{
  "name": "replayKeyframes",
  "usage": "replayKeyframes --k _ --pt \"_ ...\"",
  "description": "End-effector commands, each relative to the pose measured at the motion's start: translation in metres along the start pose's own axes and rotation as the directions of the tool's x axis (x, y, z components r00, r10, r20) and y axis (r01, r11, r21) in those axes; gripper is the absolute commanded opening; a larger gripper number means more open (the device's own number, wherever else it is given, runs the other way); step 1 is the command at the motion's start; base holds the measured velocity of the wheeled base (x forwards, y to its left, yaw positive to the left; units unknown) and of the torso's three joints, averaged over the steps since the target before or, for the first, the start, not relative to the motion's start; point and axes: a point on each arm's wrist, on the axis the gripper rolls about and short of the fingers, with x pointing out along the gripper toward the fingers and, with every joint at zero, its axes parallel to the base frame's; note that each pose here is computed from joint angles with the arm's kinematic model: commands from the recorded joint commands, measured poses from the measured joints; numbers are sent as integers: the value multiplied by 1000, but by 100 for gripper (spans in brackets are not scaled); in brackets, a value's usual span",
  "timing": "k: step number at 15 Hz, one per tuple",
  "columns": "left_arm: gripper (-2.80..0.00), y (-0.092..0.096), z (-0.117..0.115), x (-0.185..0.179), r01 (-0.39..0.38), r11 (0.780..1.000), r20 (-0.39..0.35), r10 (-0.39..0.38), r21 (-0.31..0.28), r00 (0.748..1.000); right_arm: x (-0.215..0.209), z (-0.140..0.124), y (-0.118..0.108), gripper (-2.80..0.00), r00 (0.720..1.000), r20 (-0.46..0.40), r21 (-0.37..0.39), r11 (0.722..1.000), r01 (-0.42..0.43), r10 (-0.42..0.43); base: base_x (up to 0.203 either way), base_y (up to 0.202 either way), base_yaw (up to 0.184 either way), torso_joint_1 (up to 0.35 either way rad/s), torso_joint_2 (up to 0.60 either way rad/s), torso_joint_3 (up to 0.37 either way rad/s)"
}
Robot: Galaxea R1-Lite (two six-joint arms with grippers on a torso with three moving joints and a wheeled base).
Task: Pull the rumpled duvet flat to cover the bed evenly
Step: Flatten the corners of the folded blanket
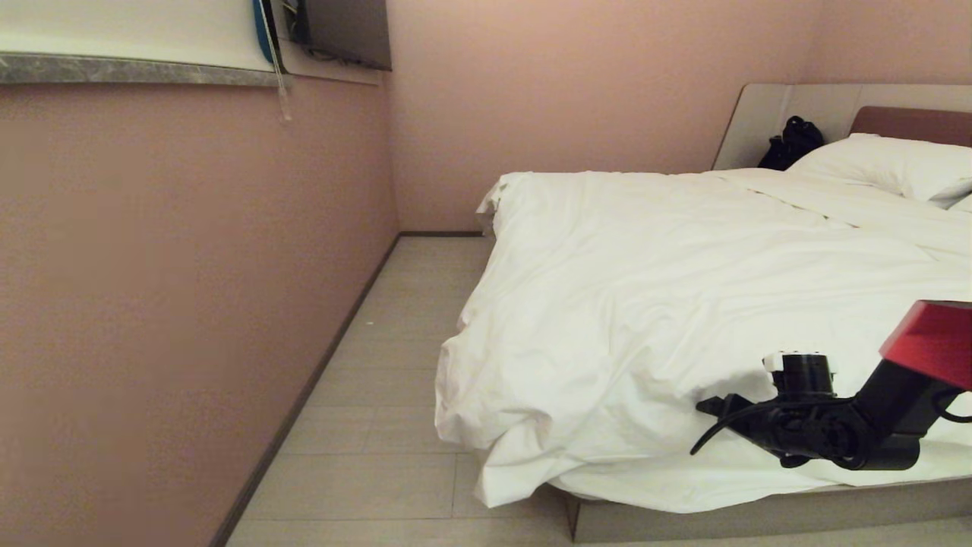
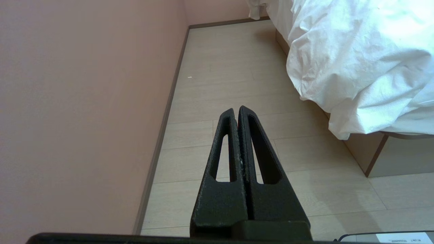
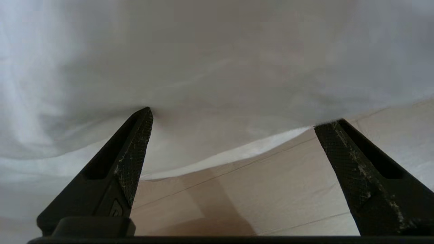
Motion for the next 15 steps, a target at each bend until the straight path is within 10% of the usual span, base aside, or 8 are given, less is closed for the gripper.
replayKeyframes --k 1,12,13,14,15 --pt "-280 0 0 0 1 1000 0 -1 0 1000 6 2 1 0 1000 7 -2 1000 -3 3 0 0 0 0 0 0" --pt "-280 0 0 0 1 1000 -2 -1 0 1000 19 8 1 0 1000 29 -28 1000 -1 2 0 0 0 0 0 0" --pt "-280 0 0 0 2 1000 -1 -2 0 1000 19 7 0 -77 1000 28 -30 1000 -1 2 0 0 0 0 0 0" --pt "-280 0 0 0 1 1000 -1 -1 0 1000 19 8 1 -280 1000 29 -28 1000 -1 2 0 0 0 0 0 0" --pt "-280 0 0 0 2 1000 -1 -2 0 1000 19 8 1 -280 1000 29 -28 1000 -1 2 0 0 0 0 0 0"
